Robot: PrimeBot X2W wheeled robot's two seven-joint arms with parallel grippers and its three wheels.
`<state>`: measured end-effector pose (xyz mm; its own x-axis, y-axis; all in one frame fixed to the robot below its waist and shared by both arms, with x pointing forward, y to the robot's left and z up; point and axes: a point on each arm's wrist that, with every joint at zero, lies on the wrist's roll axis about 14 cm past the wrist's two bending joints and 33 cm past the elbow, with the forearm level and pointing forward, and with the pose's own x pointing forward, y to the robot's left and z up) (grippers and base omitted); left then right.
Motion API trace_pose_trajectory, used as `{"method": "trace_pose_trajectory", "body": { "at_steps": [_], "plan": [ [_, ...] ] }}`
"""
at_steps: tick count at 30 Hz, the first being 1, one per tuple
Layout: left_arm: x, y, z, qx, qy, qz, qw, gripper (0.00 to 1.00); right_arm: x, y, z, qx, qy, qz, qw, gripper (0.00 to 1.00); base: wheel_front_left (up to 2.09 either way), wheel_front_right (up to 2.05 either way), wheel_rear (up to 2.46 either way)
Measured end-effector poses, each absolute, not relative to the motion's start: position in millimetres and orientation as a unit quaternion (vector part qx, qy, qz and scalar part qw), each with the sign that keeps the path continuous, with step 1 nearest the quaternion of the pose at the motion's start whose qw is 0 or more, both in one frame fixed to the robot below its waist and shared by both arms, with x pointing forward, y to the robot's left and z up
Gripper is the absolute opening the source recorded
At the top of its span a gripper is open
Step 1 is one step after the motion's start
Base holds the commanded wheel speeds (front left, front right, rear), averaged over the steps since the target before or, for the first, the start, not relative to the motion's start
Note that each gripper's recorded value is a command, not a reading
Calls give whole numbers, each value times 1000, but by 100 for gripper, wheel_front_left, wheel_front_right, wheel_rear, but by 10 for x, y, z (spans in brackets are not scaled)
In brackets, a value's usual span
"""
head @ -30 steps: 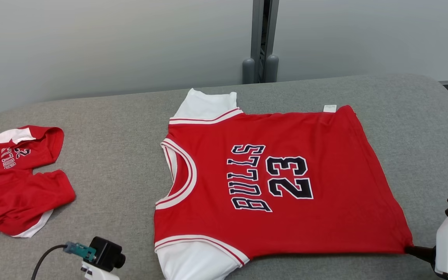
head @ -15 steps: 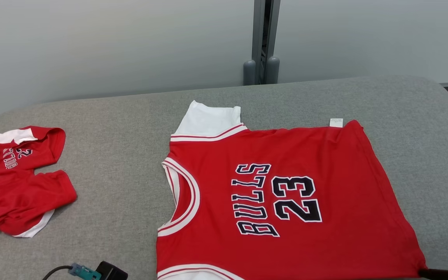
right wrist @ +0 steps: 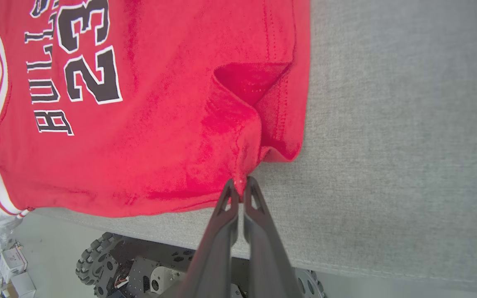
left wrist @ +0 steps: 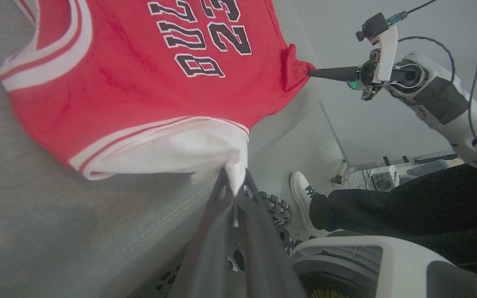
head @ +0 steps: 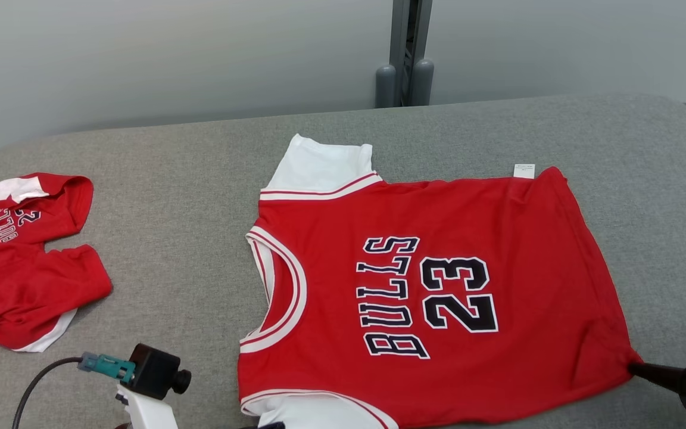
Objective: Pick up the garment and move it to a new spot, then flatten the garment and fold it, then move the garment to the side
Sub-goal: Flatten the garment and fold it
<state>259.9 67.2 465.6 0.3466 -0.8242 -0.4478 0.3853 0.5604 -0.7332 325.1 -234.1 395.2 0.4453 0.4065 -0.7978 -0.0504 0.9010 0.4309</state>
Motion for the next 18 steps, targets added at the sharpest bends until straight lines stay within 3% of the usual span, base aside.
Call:
{"method": "trace_pose_trajectory", "body": {
  "at_steps": [18],
  "plan": [
    [3399, 752, 4655, -289, 362, -316, 828, 0, 3818, -2266, 3948, 188, 451, 117, 864, 0, 0, 0, 0]
  ]
}}
